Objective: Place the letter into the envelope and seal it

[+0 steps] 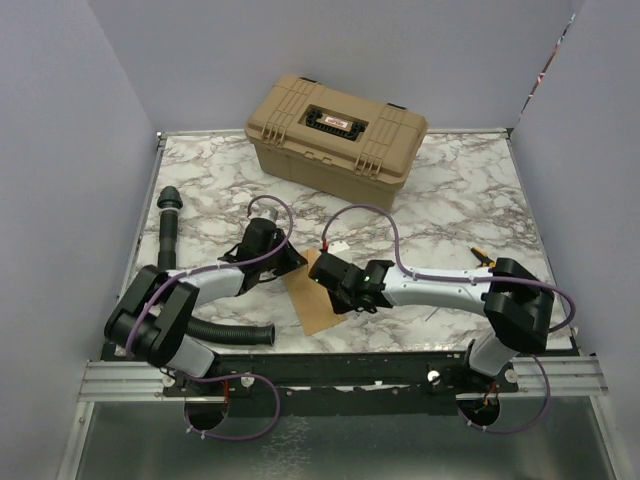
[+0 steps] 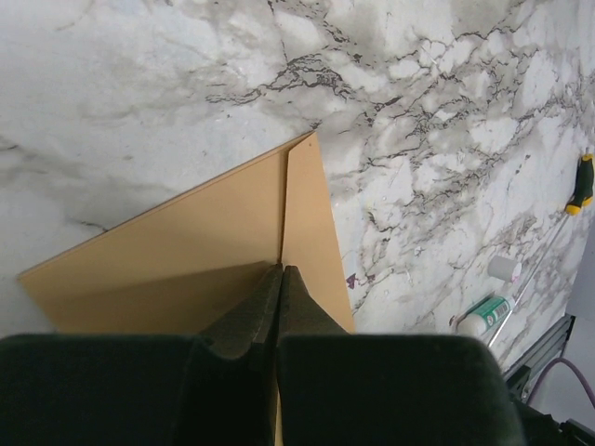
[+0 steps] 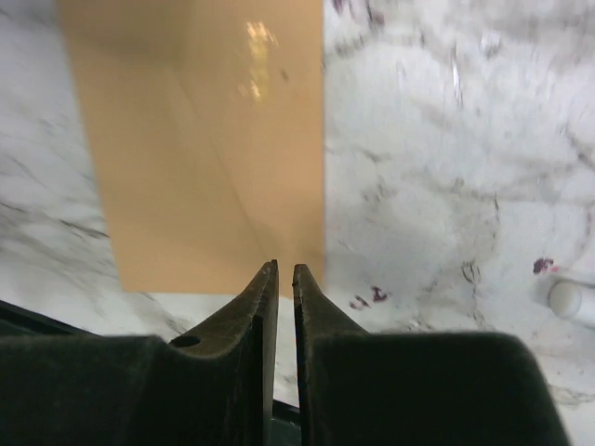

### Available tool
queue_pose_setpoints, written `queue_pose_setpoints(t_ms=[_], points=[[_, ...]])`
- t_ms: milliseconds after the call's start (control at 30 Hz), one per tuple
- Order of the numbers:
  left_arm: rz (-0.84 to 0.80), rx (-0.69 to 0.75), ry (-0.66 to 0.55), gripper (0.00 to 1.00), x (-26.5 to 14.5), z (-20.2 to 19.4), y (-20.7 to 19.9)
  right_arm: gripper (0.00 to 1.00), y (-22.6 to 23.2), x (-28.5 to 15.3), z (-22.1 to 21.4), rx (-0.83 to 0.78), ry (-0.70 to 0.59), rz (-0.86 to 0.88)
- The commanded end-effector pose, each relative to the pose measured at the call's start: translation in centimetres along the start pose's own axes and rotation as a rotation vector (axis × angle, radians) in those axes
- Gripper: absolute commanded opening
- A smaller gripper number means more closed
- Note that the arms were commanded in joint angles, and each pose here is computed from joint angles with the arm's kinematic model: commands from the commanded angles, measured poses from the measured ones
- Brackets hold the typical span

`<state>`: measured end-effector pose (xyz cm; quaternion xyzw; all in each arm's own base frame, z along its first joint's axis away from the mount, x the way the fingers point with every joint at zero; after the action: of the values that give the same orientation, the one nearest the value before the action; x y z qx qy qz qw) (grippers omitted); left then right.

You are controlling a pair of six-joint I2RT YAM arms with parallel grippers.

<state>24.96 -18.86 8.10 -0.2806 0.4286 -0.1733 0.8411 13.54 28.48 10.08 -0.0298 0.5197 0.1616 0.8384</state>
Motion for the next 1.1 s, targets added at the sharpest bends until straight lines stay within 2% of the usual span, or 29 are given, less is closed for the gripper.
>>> queue_pose_setpoints(t_ms=[0, 133, 267, 433, 500, 800, 1067], points=[[-0.039, 0.039, -0.081, 0.0, -2.3, 1.8, -1.7, 0.16, 2.2, -1.1, 4.3, 0.08, -0.175, -0.006], [-0.034, 0.04, -0.141, 0.0, -3.2, 2.6, -2.1, 0.17, 3.7, -0.2, 6.2, 0.121, -0.219, -0.009], [-0.045, 0.052, -0.116, 0.0, -2.2, 2.4, -2.0, 0.16, 4.4, 0.9, 7.3, 0.185, -0.262, -0.018], [-0.066, 0.087, -0.108, 0.0, -0.8, 3.4, -2.1, 0.03, 4.0, 2.0, 7.8, 0.267, -0.316, 0.036], [-0.097, 0.097, -0.087, 0.0, -0.3, 3.6, -2.2, 0.0, 3.7, 2.5, 7.9, 0.294, -0.32, 0.058], [-0.137, 0.037, -0.006, 0.0, 2.5, 2.8, -1.4, 0.0, 3.9, 5.8, 8.3, 0.328, -0.277, 0.057], [-0.03, -0.067, 0.026, 0.0, 3.5, 1.3, 1.8, 0.0, 3.8, 7.8, 9.0, 0.245, -0.281, -0.019]])
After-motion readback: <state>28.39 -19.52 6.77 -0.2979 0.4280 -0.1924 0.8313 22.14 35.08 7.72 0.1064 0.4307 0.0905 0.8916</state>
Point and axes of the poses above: each gripper's point midway between its finger pads, its own x axis out along the fingers, its own y axis along the line the jaws close on, z = x × y, the point moved 7 cm from there along -x, back along the fingers, and after that the axes turned 6 degrees about x, right-handed, at the moved point
